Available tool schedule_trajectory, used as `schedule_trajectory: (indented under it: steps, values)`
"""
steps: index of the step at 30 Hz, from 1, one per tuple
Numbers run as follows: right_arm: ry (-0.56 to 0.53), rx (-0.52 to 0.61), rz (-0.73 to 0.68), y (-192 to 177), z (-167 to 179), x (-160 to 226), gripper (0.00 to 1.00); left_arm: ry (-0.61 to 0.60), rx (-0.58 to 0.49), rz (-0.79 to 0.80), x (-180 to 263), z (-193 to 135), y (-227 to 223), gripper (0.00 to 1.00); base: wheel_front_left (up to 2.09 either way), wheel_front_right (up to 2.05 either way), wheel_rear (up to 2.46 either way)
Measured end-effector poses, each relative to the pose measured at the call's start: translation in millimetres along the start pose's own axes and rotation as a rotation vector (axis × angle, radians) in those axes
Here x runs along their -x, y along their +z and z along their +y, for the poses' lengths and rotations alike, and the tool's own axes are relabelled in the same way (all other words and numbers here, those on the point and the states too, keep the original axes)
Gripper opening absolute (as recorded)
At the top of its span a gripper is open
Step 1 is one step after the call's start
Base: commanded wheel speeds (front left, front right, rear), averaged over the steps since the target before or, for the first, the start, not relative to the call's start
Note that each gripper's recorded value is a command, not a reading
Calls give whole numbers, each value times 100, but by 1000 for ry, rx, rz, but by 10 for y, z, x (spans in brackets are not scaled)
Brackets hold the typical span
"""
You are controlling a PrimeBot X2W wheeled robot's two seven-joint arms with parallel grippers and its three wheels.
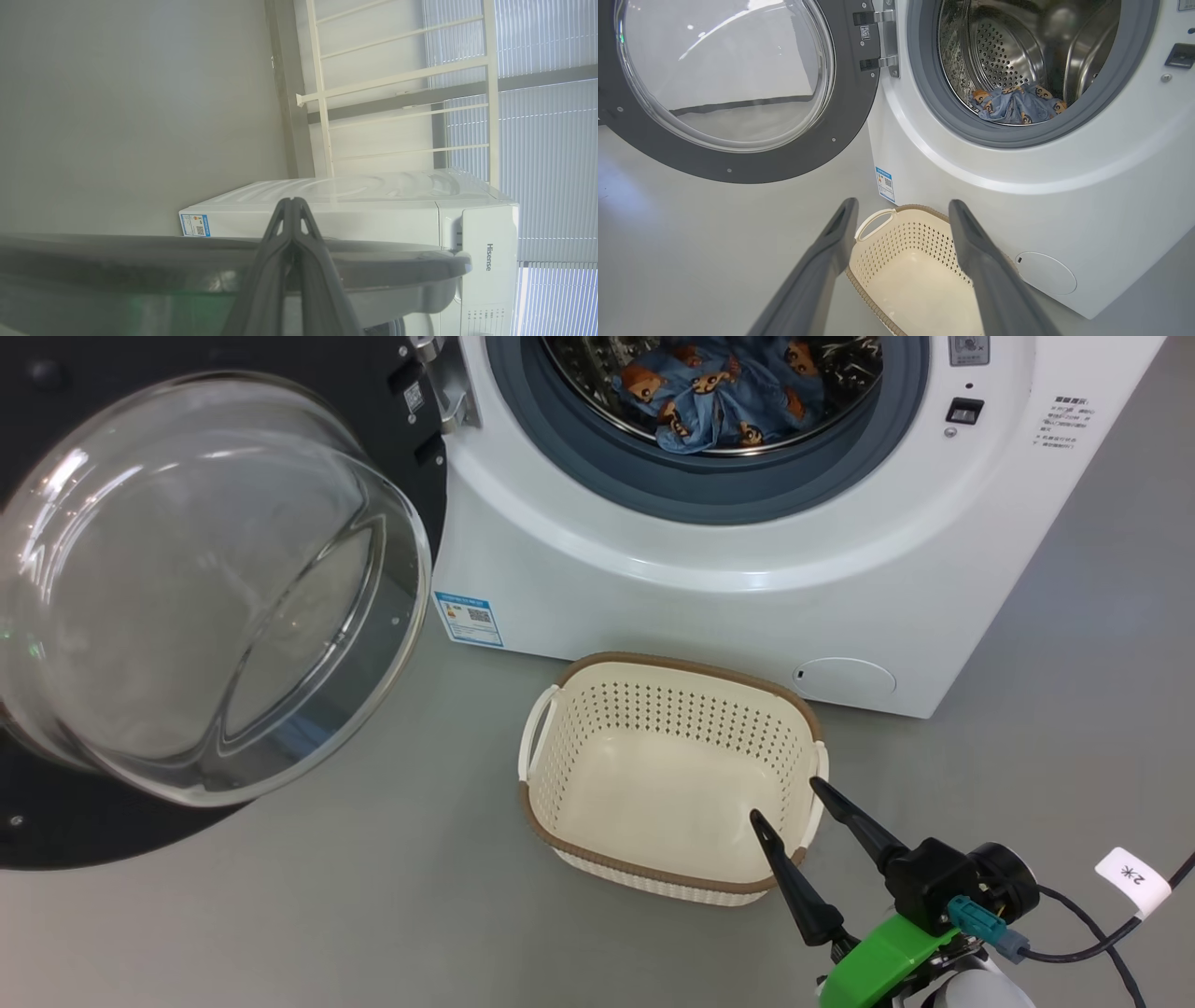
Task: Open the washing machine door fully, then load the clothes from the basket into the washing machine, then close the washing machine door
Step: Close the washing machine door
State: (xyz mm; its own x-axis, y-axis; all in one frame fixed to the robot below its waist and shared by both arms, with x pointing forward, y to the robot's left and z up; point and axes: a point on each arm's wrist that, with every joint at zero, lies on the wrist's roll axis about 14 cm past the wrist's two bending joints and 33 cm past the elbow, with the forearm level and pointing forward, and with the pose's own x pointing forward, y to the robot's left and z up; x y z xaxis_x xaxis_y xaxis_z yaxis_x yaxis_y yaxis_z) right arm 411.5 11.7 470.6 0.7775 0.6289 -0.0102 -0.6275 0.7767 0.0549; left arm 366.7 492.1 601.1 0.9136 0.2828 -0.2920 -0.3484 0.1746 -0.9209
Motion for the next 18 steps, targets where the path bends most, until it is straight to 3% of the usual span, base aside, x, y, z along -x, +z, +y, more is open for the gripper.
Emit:
schedule_trajectory:
  steps: [18]
  values:
    - [7,10,-17,79,44,13,100,-43,-60,138,57,-132,-246,0,0,0,0]
